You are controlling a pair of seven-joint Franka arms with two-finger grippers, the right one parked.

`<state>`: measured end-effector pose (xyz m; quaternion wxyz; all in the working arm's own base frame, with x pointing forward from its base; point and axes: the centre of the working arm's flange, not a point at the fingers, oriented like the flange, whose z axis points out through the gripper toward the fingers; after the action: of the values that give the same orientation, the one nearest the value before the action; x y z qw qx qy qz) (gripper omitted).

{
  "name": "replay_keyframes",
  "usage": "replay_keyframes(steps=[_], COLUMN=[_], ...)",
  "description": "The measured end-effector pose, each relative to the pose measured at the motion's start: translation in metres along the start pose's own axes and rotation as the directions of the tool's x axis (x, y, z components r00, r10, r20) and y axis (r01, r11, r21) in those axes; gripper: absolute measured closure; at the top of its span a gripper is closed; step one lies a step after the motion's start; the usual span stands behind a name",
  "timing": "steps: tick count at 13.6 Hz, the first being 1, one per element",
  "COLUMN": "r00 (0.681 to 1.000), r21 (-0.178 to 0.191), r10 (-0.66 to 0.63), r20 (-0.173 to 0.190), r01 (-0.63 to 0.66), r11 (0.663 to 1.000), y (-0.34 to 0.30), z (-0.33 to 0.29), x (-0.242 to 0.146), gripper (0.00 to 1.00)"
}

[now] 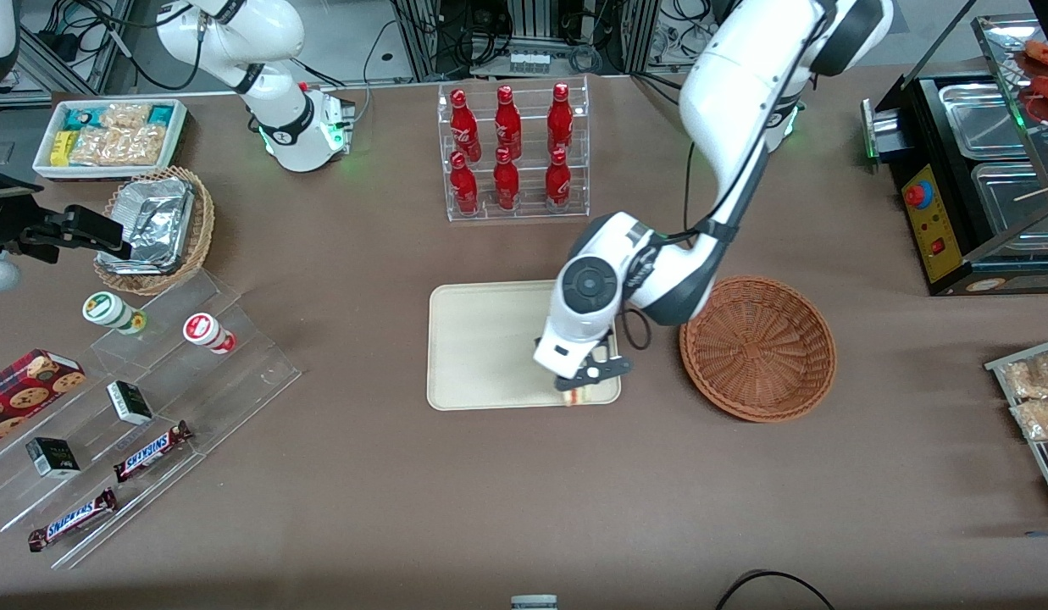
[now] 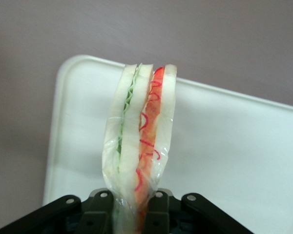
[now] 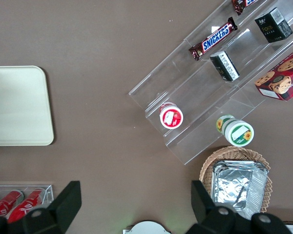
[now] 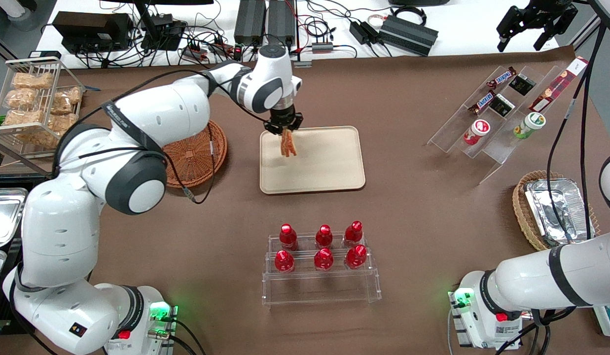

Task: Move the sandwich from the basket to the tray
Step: 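Lift the sandwich and carry it with the left gripper over the cream tray, then lower the sandwich onto the tray and open the left gripper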

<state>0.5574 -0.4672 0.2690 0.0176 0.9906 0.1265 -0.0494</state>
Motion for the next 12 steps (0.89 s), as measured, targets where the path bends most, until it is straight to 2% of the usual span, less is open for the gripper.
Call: replay_keyframes(steps=[6, 12], r00=[0.997, 0.998], r21=[0.025, 0.057], r10=[0.069, 0.051], r20=[0.024, 0.046], r01=[-0.07, -0.054], r11=[0.997, 0.997], y=[0.045, 0.06], z=[0.029, 0.045], x=[-0.062, -0.061], gripper=[0.81, 0.81])
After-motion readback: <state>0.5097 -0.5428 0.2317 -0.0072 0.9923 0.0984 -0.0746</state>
